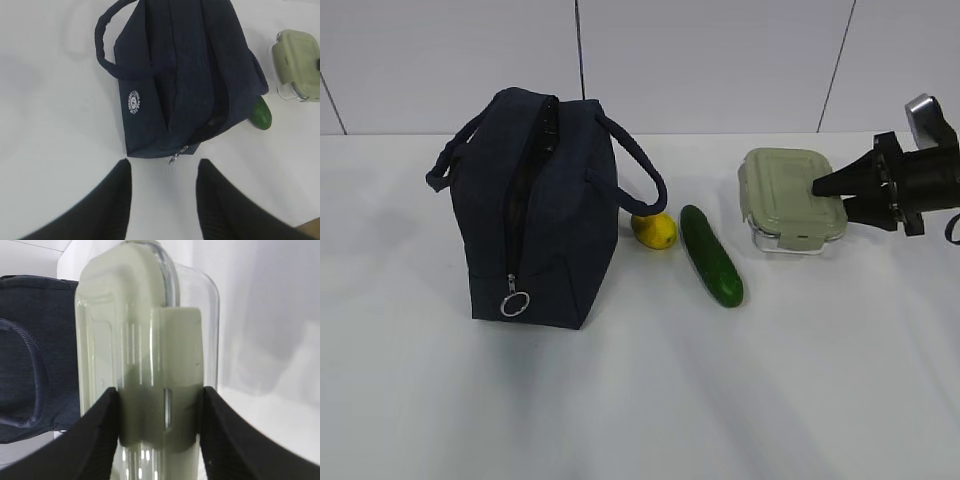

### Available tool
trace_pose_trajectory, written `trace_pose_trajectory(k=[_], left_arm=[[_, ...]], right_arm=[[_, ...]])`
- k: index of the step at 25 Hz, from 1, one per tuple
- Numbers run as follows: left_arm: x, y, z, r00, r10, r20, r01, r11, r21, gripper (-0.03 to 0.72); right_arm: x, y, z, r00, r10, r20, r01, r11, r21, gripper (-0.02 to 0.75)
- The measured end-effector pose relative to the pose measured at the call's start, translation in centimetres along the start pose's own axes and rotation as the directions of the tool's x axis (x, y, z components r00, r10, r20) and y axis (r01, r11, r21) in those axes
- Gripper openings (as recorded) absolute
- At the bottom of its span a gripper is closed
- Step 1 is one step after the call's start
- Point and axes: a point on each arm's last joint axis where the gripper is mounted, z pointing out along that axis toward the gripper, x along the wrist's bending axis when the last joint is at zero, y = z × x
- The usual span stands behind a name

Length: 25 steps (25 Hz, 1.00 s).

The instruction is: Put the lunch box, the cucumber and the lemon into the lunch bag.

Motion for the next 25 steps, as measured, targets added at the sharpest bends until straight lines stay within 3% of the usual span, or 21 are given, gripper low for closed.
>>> trace_pose_trajectory(k=[6,12,25], left_arm=[[0.4,3.3,5.1,0.999,0.005,0.038,-0.009,0.994,0.111,0.316],[0.6,4.4,10.3,0.998,-0.009,0.067,-0.006,0.976,0.215,0.381],[0.5,5.2,16.2,0.993,-0.058,0.106,0.026,0.960,0.279,0.393]], right_arm=[[0.1,0.0,-0.1,0.999,0.034,0.001,-0.034,0.999,-0.001,0.354],[0.1,0.0,-0.1,0.998,0.064,0.001,-0.064,0.998,-0.001,0.354],[0.1,0.0,-0.1,0.997,0.072,0.003,-0.072,0.997,0.002,0.354]])
